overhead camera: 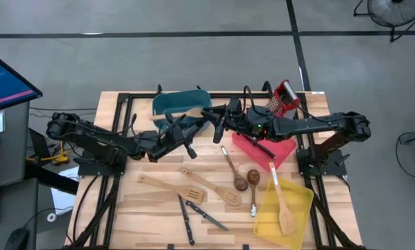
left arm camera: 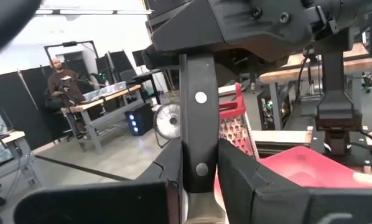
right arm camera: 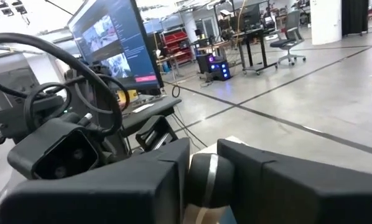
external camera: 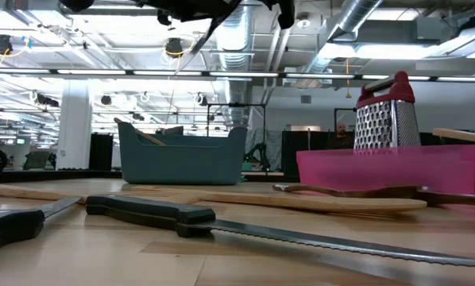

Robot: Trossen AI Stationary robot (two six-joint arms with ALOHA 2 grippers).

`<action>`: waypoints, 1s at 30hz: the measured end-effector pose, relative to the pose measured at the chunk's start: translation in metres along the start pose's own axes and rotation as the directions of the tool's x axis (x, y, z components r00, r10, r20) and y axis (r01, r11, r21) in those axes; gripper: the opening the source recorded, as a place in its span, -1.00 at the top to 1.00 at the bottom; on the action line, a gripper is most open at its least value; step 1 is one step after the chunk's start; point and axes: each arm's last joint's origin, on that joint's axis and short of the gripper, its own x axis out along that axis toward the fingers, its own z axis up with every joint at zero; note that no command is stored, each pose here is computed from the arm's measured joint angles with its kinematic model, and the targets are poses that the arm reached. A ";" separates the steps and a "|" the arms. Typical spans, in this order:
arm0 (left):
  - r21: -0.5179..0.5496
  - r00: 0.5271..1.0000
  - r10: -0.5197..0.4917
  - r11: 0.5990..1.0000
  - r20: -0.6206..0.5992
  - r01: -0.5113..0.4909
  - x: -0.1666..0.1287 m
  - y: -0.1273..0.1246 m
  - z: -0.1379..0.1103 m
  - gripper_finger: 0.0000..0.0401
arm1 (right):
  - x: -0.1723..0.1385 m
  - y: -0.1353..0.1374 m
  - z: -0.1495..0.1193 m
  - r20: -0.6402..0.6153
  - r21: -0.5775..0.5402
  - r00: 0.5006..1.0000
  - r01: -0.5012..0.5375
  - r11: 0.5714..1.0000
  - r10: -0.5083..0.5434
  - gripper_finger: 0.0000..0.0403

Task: Pick & Place Kitchen Items
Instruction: Put the black kitchen knife into the red bin

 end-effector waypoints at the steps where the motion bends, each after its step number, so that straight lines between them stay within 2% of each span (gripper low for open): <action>1: -0.001 1.000 0.001 1.000 0.001 -0.001 0.000 0.000 0.000 0.76 | 0.000 0.000 0.000 0.000 -0.001 1.000 0.001 1.000 -0.001 0.63; 11: -0.013 1.000 0.004 1.000 0.004 -0.004 0.000 0.000 0.000 0.69 | 0.000 -0.001 0.000 -0.004 -0.001 1.000 0.012 1.000 -0.012 0.64; 15: -0.038 1.000 0.006 0.999 0.018 -0.005 -0.001 0.002 0.005 0.53 | 0.001 -0.005 -0.006 -0.031 -0.047 0.998 0.051 0.998 -0.053 0.65; 19: -0.020 1.000 -0.007 1.000 0.004 0.007 -0.002 -0.001 0.003 0.31 | -0.002 -0.008 -0.002 -0.037 -0.057 0.995 0.086 0.995 -0.088 0.65; 26: 0.011 0.996 0.078 0.997 -0.050 -0.078 -0.008 -0.005 0.001 -0.01 | -0.021 -0.023 0.013 -0.181 -0.129 0.969 0.144 0.981 -0.166 0.65; 30: 0.026 0.994 0.086 0.996 -0.063 -0.085 -0.013 -0.008 0.002 -0.06 | -0.045 -0.035 0.032 -0.328 -0.186 0.911 0.196 0.963 -0.249 0.65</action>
